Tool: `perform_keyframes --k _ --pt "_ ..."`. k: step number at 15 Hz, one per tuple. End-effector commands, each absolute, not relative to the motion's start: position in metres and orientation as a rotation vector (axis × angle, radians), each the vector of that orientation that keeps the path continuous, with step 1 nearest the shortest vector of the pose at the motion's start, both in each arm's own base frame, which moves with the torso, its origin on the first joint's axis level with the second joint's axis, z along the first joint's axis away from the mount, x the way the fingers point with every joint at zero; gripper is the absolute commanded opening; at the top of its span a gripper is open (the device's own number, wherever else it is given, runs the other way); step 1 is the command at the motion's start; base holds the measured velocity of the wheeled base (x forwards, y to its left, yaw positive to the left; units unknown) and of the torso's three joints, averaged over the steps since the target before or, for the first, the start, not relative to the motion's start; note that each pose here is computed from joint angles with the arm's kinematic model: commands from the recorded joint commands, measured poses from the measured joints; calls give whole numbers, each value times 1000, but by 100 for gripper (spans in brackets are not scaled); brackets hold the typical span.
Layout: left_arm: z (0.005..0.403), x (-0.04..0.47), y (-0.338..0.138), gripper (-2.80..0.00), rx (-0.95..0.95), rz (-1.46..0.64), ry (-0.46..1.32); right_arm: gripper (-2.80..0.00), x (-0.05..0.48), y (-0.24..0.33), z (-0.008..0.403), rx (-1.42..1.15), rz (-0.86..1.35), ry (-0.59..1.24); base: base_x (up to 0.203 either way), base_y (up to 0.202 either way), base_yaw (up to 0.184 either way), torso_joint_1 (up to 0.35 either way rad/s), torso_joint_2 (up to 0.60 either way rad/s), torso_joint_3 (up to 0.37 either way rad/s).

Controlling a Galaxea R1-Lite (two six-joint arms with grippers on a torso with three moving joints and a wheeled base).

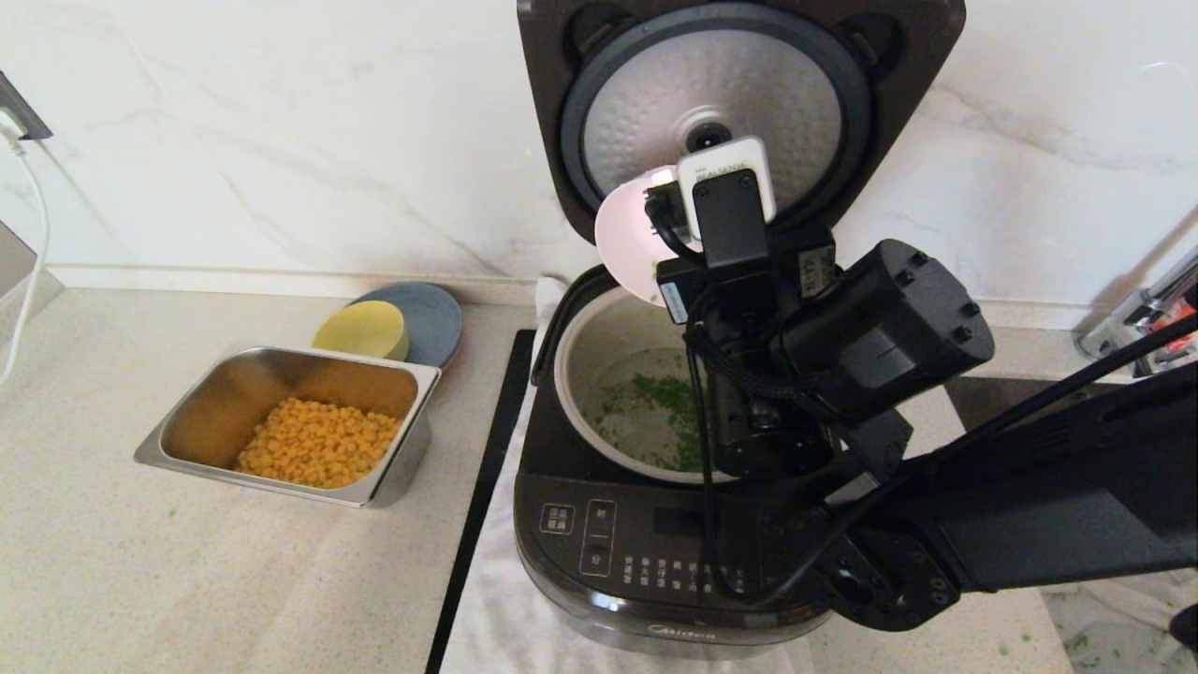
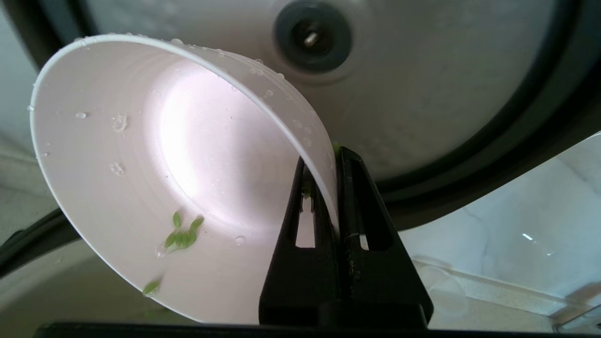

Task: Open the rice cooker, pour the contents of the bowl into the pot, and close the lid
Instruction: Pour the water from the bowl into the rice cooker

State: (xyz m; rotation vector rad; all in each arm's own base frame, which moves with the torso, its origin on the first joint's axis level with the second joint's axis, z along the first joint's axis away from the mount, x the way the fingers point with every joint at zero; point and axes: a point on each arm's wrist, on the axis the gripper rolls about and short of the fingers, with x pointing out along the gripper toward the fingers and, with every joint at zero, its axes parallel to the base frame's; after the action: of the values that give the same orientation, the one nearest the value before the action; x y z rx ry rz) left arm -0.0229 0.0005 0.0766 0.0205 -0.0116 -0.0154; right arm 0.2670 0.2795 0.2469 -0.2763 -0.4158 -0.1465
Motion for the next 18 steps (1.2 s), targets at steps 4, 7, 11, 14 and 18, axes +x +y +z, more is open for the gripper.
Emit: perform_keyframes --k 4,7,11,14,18 --pt "74 -22 0 -280 20 -15 -5 -280 272 285 206 -387 -122 -347 0 0 0 0 0 0" --pt "74 -22 0 -280 20 -15 -5 -280 274 286 221 -366 -142 -385 0 0 0 0 0 0" --pt "74 -22 0 -280 21 -15 -5 -280 264 288 189 -456 -86 -312 0 0 0 0 0 0" --pt "74 -22 0 -280 20 -15 -5 -280 270 289 226 -351 -137 -396 0 0 0 0 0 0" --pt "74 -22 0 -280 21 -15 -5 -280 267 278 250 -299 -166 -438 0 0 0 0 0 0"
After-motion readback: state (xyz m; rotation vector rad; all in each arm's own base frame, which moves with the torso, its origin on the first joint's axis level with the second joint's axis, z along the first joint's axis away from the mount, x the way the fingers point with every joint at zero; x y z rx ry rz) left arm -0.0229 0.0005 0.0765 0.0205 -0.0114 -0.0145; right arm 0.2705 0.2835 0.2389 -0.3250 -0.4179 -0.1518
